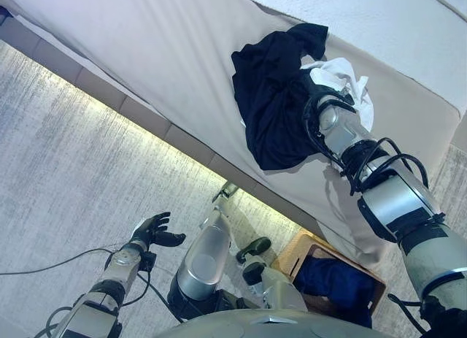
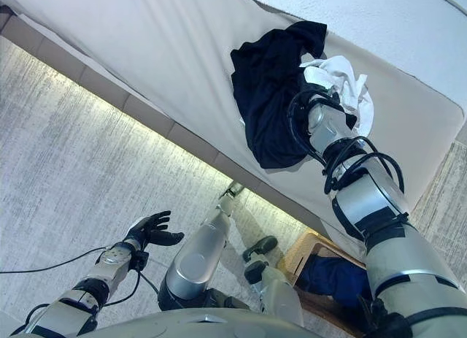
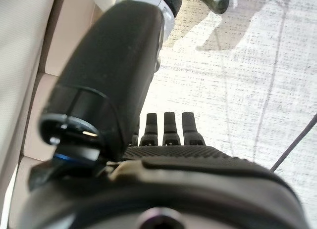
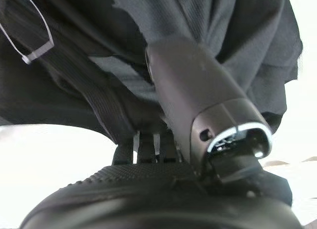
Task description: Pick up the clothes from the bed and place them into the basket
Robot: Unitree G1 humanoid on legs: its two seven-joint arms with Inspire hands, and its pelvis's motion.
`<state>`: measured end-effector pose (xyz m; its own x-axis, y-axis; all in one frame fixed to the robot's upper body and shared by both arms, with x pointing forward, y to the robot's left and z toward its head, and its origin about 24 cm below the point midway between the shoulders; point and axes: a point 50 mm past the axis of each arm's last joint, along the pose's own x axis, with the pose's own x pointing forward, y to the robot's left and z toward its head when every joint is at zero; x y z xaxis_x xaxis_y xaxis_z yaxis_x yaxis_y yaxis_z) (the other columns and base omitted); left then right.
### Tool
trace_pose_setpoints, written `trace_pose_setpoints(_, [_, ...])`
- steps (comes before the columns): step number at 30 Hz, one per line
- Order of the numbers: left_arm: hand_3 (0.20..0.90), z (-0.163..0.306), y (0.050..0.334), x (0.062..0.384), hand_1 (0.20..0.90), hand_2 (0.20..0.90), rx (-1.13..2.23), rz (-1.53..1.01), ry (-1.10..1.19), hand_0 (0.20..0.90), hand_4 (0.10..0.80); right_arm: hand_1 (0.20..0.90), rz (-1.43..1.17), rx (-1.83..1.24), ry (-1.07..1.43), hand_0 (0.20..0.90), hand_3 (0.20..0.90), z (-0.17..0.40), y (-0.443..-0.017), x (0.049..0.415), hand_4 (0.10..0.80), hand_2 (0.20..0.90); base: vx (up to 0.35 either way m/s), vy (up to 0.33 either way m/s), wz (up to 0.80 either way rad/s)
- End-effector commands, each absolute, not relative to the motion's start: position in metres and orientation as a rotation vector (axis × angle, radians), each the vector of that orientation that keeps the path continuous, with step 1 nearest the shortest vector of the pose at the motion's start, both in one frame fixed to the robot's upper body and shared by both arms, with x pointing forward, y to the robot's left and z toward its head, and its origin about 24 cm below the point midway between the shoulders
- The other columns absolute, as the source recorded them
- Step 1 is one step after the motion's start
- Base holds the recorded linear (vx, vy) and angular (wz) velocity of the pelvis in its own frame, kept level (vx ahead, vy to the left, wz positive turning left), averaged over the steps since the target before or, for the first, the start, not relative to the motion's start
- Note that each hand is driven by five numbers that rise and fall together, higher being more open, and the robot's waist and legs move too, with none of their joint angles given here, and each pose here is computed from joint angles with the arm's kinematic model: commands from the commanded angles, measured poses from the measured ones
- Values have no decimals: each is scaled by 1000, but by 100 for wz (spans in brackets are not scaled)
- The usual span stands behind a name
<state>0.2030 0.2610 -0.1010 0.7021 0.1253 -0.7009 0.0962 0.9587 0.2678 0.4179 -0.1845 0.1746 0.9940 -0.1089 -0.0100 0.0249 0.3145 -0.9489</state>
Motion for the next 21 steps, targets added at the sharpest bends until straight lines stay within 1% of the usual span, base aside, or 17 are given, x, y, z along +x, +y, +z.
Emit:
trace_pose_setpoints(1, [900, -110, 276, 172, 900, 900, 306, 56, 853, 900, 800, 300, -232, -1244, -317, 300, 200, 257, -161, 415, 100, 300, 0, 0, 0])
trace_pose_setpoints(6, [900, -119, 277, 154, 900, 900, 301, 71, 897, 900, 800, 300, -355, -1149, -537, 300, 200, 294, -160, 398, 100, 300, 43, 14, -5])
trace_pose_setpoints(11, [900, -127, 282, 131, 900, 900, 311, 79, 968, 900, 800, 300, -498, -1122, -720, 300, 200, 329, -175, 377, 100, 300, 68, 4, -18])
trace_pose_setpoints(15, [900, -131, 284, 117, 900, 900, 327, 75, 1022, 900, 800, 300, -603, -1147, -773, 300, 200, 350, -197, 362, 100, 300, 18, 25, -10])
trace_pose_setpoints(21, [900, -138, 282, 103, 900, 900, 350, 60, 1113, 900, 800, 300, -812, -1206, -757, 300, 200, 393, -246, 337, 100, 300, 20, -11, -17])
